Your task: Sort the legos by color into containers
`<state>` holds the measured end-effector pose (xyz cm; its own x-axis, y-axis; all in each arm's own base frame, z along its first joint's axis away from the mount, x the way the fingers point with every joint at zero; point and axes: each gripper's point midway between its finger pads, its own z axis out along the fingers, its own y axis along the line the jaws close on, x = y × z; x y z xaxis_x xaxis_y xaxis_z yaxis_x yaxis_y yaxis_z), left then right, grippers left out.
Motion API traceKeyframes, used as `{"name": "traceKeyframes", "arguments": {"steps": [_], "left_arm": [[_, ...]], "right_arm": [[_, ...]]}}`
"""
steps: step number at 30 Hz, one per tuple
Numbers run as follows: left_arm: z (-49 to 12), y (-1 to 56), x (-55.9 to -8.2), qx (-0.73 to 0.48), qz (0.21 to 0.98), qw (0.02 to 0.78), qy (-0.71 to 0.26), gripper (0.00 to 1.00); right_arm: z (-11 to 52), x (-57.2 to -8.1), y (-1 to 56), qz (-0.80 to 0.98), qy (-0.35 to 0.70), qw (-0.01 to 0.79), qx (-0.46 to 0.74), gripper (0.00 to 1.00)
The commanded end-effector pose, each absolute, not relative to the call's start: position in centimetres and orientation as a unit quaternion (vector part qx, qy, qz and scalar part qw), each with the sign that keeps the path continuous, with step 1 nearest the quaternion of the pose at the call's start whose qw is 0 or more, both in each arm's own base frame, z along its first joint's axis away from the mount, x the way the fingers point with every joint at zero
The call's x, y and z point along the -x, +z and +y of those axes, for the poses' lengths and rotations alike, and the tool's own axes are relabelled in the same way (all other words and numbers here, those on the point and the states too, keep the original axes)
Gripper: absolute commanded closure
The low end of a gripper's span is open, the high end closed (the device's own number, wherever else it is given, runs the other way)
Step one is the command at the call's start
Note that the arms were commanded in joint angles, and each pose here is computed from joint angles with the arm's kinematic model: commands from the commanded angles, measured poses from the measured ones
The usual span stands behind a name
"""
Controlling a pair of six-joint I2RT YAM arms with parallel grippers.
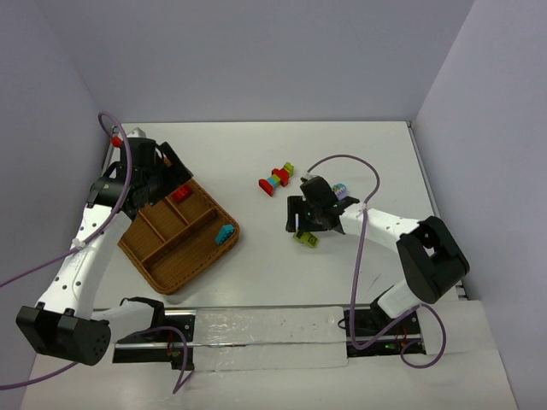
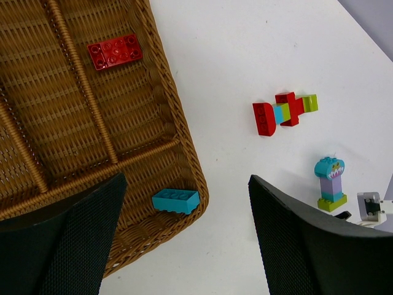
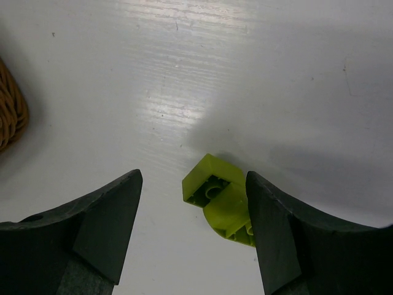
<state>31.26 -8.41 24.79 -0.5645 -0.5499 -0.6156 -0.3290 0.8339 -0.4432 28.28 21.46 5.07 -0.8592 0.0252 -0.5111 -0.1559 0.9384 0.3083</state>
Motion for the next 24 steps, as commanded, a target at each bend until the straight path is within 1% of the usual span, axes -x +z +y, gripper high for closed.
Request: {"name": "traceKeyframes", "arguments": {"steps": [1, 3, 8, 13, 16, 18, 20, 22, 24], "left_arm": [[-8.6, 25.8, -31.2, 0.238, 0.868, 0.409, -0.151, 0.12], [-9.0, 25.8, -31.2, 0.224, 0.869, 0.411, -0.159, 0.12], [-9.4, 25.6, -31.2, 0.215, 0.874, 0.404, -0.167, 0.12], [-10.1, 25.5, -31.1, 0.201, 0.876, 0.400, -0.181, 0.11], [-10.1, 25.6, -31.1, 0.199, 0.877, 0.399, -0.179, 0.11], [-10.1, 25.7, -31.1, 0.198, 0.876, 0.401, -0.178, 0.11], [-10.0, 25.9, -31.1, 0.198, 0.876, 0.402, -0.177, 0.11], [-10.0, 25.9, -31.2, 0.198, 0.876, 0.402, -0.176, 0.11], [-10.1, 25.9, -31.2, 0.197, 0.877, 0.400, -0.178, 0.11]], "right_arm": [[21.3, -29.6, 7.0, 0.941, 0.167, 0.292, 0.039, 0.22], [21.7, -28.7, 6.8, 0.946, 0.174, 0.268, 0.061, 0.19], [22.1, -26.7, 6.2, 0.945, 0.199, 0.242, 0.097, 0.12], [22.7, -24.9, 5.7, 0.941, 0.231, 0.223, 0.107, 0.11], [22.3, -24.8, 5.0, 0.945, 0.211, 0.227, 0.104, 0.13], [21.7, -24.5, 4.4, 0.953, 0.172, 0.226, 0.105, 0.20], [21.1, -24.7, 3.9, 0.957, 0.134, 0.235, 0.106, 0.22], [20.9, -24.5, 3.6, 0.958, 0.120, 0.236, 0.108, 0.25], [20.6, -24.5, 3.5, 0.959, 0.110, 0.239, 0.103, 0.31]]}}
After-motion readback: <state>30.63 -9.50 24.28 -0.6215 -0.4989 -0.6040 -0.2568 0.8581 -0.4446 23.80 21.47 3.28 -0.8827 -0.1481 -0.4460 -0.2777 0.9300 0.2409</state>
